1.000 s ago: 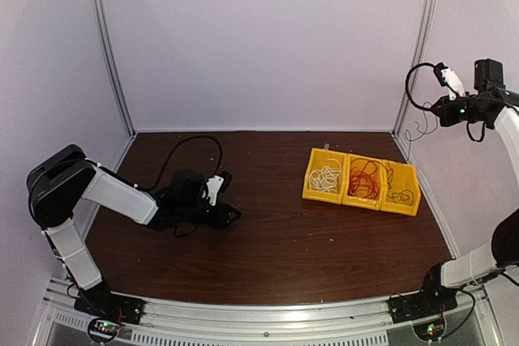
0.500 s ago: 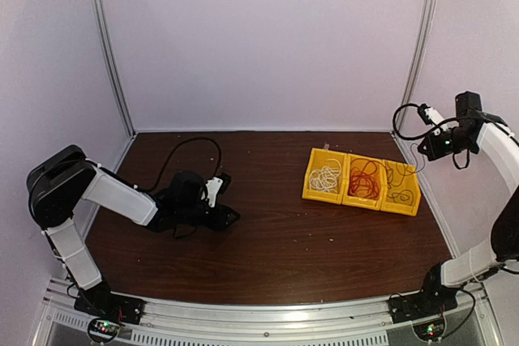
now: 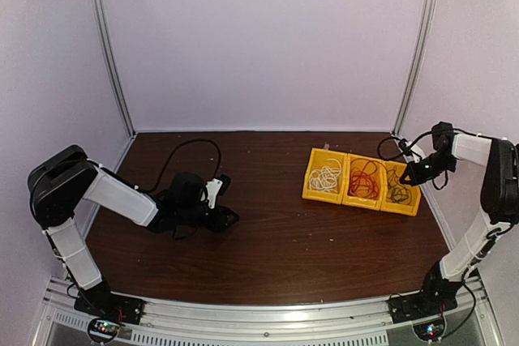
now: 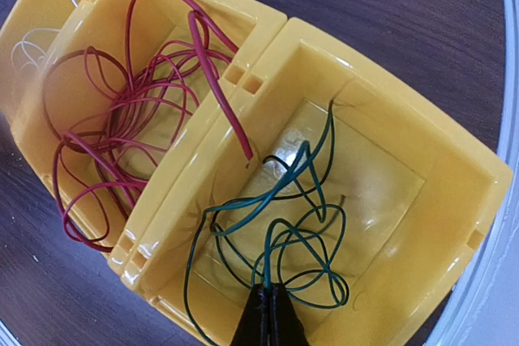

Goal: Untangle the cables

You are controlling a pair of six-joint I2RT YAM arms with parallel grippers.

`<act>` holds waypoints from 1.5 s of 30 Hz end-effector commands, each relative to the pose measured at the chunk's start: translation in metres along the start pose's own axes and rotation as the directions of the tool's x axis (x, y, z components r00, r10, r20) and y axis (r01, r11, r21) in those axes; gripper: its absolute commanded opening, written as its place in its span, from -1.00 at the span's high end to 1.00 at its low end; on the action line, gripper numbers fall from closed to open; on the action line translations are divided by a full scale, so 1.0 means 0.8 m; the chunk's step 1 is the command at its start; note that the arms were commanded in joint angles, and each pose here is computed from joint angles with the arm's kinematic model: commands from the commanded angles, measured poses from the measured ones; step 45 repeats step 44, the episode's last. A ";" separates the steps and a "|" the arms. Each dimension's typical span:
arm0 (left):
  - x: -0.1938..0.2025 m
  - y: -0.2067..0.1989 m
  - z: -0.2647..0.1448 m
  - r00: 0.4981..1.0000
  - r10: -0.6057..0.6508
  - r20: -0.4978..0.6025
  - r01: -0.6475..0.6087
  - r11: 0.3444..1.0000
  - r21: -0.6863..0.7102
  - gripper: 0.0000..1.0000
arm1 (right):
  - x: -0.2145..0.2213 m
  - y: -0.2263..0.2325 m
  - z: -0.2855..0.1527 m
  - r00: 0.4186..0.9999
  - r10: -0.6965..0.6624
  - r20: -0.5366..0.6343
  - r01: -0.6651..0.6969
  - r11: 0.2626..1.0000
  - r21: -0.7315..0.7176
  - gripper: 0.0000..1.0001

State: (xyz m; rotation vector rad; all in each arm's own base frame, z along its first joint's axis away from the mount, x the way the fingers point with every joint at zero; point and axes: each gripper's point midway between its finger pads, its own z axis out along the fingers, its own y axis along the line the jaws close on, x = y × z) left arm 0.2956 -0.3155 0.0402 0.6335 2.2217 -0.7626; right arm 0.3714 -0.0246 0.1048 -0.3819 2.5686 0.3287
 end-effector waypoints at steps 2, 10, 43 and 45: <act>0.007 0.002 0.003 1.000 -0.006 -0.003 0.006 1.000 -0.008 0.17 | 0.003 -0.002 0.025 1.000 0.021 0.005 -0.021 1.000 -0.010 1.00; -0.005 0.005 -0.002 1.000 0.005 0.001 -0.005 0.999 -0.042 0.16 | -0.012 -0.002 -0.017 0.998 -0.008 0.060 0.003 0.997 0.079 0.52; -0.235 0.075 -0.193 0.974 0.123 0.189 -0.008 0.856 -0.516 -0.95 | -0.234 0.191 -0.099 0.790 -0.265 0.553 0.141 0.956 0.256 -1.00; -0.233 0.077 -0.190 0.975 0.122 0.183 -0.010 0.856 -0.516 -0.95 | -0.234 0.194 -0.100 0.787 -0.265 0.558 0.144 0.957 0.251 -1.00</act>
